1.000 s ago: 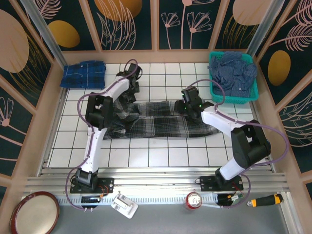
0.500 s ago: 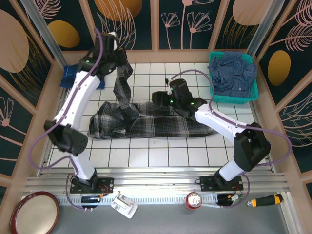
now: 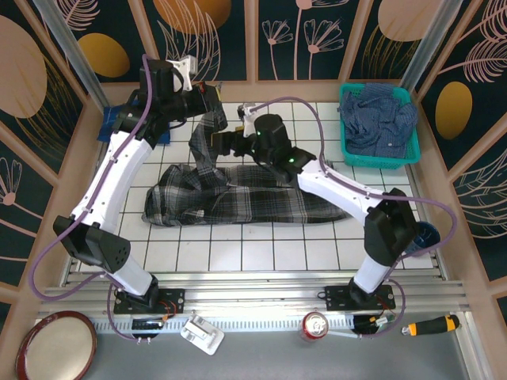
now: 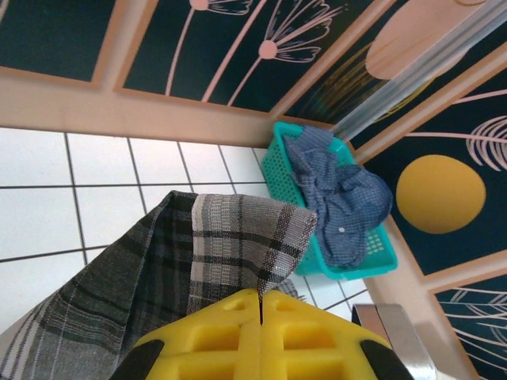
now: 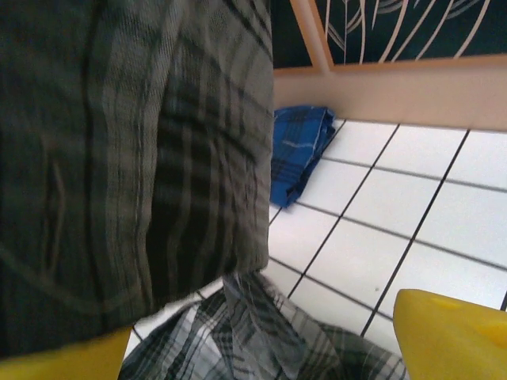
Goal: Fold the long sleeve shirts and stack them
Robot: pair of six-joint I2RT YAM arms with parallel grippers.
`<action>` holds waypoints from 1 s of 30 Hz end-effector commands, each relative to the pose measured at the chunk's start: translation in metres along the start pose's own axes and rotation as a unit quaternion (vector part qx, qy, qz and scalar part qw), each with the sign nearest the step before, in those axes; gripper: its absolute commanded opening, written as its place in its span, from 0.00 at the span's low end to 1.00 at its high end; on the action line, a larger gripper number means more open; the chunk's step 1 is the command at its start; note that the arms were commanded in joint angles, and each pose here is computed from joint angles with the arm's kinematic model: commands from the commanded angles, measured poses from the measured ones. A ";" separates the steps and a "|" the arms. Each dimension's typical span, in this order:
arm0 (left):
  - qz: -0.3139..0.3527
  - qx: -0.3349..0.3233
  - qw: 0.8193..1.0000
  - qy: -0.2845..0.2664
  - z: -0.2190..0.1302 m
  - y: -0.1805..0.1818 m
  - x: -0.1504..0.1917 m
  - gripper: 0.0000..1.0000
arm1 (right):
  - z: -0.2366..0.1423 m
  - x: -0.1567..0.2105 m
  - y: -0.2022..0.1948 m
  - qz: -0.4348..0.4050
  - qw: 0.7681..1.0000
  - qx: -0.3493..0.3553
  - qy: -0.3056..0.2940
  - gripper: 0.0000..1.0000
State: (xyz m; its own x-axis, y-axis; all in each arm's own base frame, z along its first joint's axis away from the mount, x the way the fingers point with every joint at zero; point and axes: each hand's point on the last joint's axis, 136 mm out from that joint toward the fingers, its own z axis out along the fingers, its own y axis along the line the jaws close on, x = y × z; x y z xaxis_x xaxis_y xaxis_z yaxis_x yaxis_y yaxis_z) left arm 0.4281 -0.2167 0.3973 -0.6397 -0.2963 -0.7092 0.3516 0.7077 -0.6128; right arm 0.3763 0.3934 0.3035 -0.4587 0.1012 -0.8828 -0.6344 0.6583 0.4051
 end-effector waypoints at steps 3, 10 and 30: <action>-0.013 0.048 0.999 -0.006 -0.015 -0.019 0.004 0.00 | 0.012 -0.037 -0.007 0.007 0.999 0.019 -0.045 0.63; -0.011 0.060 0.997 -0.040 -0.052 -0.032 0.001 0.52 | -0.004 -0.064 -0.046 0.011 0.997 0.004 -0.072 0.00; -0.101 -0.119 0.986 0.057 0.021 0.165 0.083 0.92 | -0.146 0.065 -0.131 -0.025 0.991 0.123 0.042 0.88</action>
State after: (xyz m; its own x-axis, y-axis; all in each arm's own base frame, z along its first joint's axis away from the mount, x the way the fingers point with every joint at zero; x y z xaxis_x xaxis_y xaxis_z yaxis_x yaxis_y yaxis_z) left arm 0.4378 -0.1160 0.2442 -0.7157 -0.4425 -0.5403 -0.0339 0.7947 -0.6060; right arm 0.3186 0.2410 0.2214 -0.4241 -0.2146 -0.8798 -0.7292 0.6570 0.1912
